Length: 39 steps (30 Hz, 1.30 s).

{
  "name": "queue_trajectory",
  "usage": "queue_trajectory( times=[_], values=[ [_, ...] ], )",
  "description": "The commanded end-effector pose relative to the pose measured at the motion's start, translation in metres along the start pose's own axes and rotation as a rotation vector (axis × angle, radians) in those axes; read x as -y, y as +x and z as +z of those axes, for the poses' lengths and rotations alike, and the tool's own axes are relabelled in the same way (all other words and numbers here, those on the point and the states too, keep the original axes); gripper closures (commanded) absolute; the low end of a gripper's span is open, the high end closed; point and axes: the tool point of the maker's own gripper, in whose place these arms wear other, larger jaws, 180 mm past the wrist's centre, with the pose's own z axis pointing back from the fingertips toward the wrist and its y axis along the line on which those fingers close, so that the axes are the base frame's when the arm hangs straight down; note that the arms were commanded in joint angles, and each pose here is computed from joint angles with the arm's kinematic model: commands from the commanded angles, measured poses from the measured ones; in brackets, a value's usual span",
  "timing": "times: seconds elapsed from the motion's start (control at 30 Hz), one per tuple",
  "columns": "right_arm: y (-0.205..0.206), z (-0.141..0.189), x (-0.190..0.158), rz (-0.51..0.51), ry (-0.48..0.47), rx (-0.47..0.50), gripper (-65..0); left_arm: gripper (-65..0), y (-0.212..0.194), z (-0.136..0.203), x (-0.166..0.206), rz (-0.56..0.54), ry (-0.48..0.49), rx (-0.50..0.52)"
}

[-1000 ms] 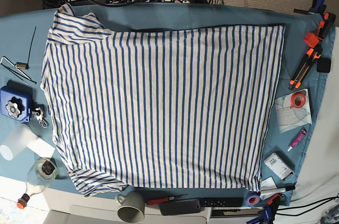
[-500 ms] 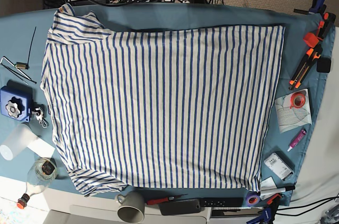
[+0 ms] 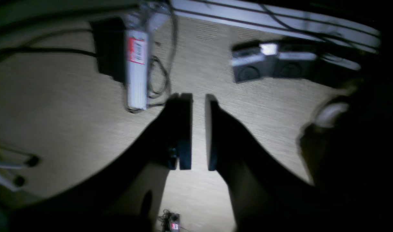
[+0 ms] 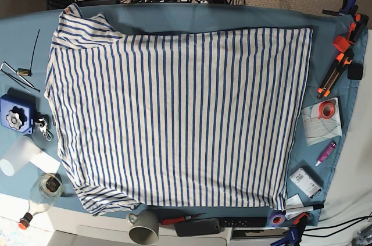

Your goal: Fold the T-shirt properly

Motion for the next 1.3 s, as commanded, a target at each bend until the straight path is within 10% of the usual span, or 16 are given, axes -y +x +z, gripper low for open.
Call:
queue_trajectory(
  times=[0.0,0.87,1.27],
  values=[
    [-0.003,0.006,0.005,0.011,-0.003,0.007,-8.1,0.0,-0.001,0.004,-0.003,-0.001,-0.018,0.011],
    [0.039,0.126,-0.068,0.261,0.076,0.266,-8.1,0.0,0.052,0.119,0.033,-0.166,-0.190,0.323],
    [0.107,0.207,-0.026,0.113,-0.029,0.419,-8.1,0.0,0.073,0.151,0.047,-0.233,-0.203,0.387]
  ],
)
